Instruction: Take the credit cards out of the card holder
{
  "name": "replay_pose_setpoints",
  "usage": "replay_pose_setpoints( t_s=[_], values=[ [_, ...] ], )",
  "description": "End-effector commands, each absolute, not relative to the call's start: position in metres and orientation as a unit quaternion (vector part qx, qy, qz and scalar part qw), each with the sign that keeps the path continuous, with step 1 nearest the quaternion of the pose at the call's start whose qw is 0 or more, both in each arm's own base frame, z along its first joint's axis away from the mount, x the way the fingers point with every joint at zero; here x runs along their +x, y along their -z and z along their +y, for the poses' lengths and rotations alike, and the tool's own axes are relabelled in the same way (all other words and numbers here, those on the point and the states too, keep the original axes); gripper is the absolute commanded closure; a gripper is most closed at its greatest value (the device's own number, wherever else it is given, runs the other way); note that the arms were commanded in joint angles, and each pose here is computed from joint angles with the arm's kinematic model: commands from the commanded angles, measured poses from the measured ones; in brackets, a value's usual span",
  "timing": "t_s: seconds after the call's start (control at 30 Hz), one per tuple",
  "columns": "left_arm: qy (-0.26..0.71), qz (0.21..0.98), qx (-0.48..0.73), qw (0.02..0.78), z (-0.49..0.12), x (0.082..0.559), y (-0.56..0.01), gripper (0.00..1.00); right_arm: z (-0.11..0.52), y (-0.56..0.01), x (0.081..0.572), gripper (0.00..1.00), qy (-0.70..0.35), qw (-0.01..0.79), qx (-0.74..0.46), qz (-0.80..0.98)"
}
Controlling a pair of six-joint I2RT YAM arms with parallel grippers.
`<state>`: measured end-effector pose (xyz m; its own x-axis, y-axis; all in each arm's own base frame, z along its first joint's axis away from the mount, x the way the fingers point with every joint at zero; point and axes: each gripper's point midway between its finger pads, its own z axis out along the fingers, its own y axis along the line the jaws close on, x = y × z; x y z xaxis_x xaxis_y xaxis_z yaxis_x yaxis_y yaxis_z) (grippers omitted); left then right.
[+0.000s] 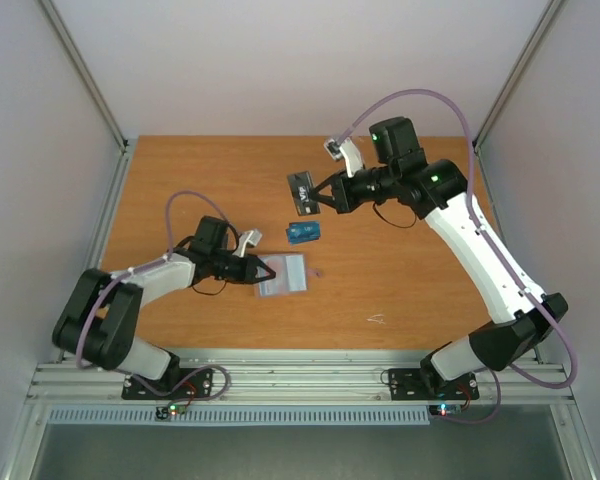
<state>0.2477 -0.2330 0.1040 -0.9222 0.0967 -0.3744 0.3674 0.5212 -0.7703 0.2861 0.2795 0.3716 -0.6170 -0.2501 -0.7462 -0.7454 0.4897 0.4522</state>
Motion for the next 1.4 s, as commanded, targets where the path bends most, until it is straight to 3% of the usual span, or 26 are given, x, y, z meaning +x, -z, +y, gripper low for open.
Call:
replay_pose_setpoints(
  t_s=[0.0,0.03,0.1,0.17,0.3,0.5,0.6,0.7,0.77,0.83,0.9,1.0,1.07,1.17,1.2,1.37],
  values=[
    [0.42,0.891,0.094,0.145,-0.223,0.262,-0.059,0.96,0.271,-0.369,0.282,0.99,-0.394,0.322,-0.282,0.813],
    [0.389,0.905,0.08,0.15,-0.214,0.264,-0.046,0.86,0.27,-0.365,0.28,0.99,-0.392,0.319,-0.282,0.816],
    [0.337,0.926,0.054,0.159,-0.197,0.266,-0.027,0.58,0.267,-0.36,0.278,0.99,-0.389,0.315,-0.279,0.819],
    [0.322,0.931,0.044,0.167,-0.19,0.266,-0.026,0.4,0.265,-0.36,0.28,0.99,-0.385,0.319,-0.272,0.822],
    [0.335,0.92,0.067,0.192,-0.193,0.265,-0.054,0.28,0.264,-0.369,0.29,0.99,-0.383,0.339,-0.248,0.823],
    [0.344,0.887,0.143,0.274,-0.189,0.249,-0.133,0.21,0.268,-0.396,0.289,0.99,-0.37,0.317,-0.285,0.825],
    [0.348,0.812,0.242,0.401,-0.19,0.237,-0.206,0.21,0.27,-0.402,0.29,0.99,-0.376,0.295,-0.272,0.835],
    [0.262,0.711,0.33,0.563,-0.176,0.23,-0.285,0.2,0.272,-0.415,0.292,0.99,-0.399,0.293,-0.233,0.837],
    [0.164,0.69,0.296,0.64,-0.148,0.248,-0.327,0.2,0.27,-0.419,0.304,0.99,-0.41,0.299,-0.165,0.846],
    [0.127,0.693,0.244,0.667,-0.129,0.258,-0.365,0.23,0.271,-0.425,0.315,0.99,-0.444,0.323,-0.098,0.83],
    [0.16,0.693,0.229,0.664,-0.133,0.255,-0.394,0.3,0.273,-0.433,0.323,0.99,-0.491,0.343,-0.042,0.8],
    [0.252,0.645,0.295,0.659,-0.166,0.228,-0.419,0.33,0.281,-0.437,0.325,0.99,-0.528,0.33,0.024,0.782],
    [0.249,0.59,0.364,0.676,-0.184,0.21,-0.424,0.34,0.288,-0.437,0.321,0.99,-0.534,0.32,0.04,0.782],
    [0.104,0.478,0.48,0.728,-0.202,0.206,-0.426,0.31,0.294,-0.437,0.313,0.99,-0.541,0.313,0.056,0.779],
    [0.01,0.414,0.524,0.744,-0.208,0.21,-0.425,0.29,0.295,-0.438,0.311,0.99,-0.54,0.316,0.056,0.778],
    [-0.285,0.177,0.563,0.755,-0.24,0.241,-0.434,0.22,0.3,-0.439,0.306,0.99,-0.535,0.318,0.055,0.781]
  ],
)
